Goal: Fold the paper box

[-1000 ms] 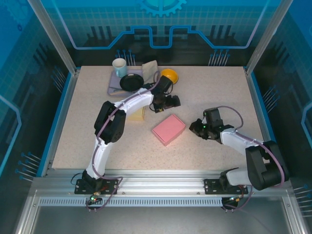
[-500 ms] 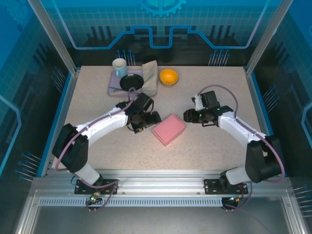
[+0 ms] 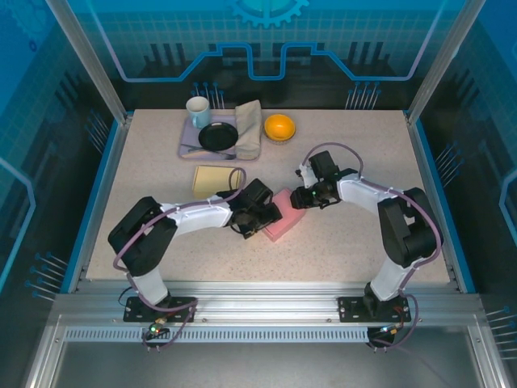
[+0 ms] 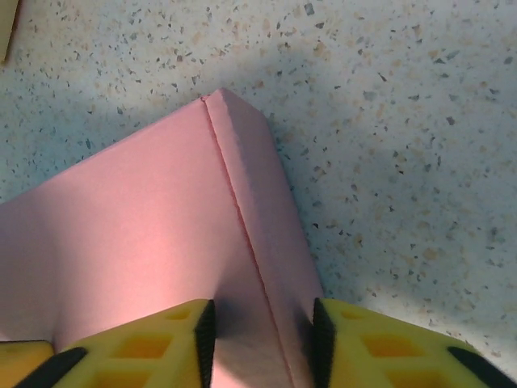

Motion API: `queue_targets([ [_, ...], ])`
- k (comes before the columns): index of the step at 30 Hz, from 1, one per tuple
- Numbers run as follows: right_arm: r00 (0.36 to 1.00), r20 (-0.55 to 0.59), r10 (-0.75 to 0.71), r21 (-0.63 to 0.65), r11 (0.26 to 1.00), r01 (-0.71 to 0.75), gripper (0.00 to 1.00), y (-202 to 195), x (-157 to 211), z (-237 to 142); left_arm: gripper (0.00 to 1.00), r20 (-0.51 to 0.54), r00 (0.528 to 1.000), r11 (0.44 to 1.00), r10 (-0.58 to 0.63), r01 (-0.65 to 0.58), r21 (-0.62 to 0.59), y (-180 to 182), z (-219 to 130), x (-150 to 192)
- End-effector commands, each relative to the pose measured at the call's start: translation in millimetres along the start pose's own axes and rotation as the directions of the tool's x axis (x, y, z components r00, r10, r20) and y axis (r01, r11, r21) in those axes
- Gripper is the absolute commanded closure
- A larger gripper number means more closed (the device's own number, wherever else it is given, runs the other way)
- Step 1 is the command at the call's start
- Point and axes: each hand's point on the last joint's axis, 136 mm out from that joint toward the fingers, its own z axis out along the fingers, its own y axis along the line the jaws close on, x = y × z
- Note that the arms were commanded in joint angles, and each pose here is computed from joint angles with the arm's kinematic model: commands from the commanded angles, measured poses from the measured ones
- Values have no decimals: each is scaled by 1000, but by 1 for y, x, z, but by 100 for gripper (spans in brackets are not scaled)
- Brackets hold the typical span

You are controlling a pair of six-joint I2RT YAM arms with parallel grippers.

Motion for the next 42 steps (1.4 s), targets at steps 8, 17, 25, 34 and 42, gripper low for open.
queue_targets([
  [8, 915, 132, 382, -34, 924, -381, 76, -22, -10, 1, 29, 129, 983, 991, 127, -131, 22, -67, 18, -81],
  [17, 867, 213, 450, -1, 888, -460, 70, -39, -48, 1, 28, 186, 960, 976, 209, -216, 22, -94, 34, -151],
  [25, 872, 266, 411, 8, 904, -428, 59, -48, -62, -21, 22, 239, 931, 960, 276, -281, -13, -100, 5, -165],
  [34, 884, 370, 286, 126, 927, -353, 51, -70, -64, -104, 4, 423, 861, 957, 284, -285, -61, -73, -101, -194],
  [42, 796, 594, 117, 312, 879, -362, 1, -107, -45, -181, 1, 701, 632, 940, 332, -158, -303, 56, -235, -224],
])
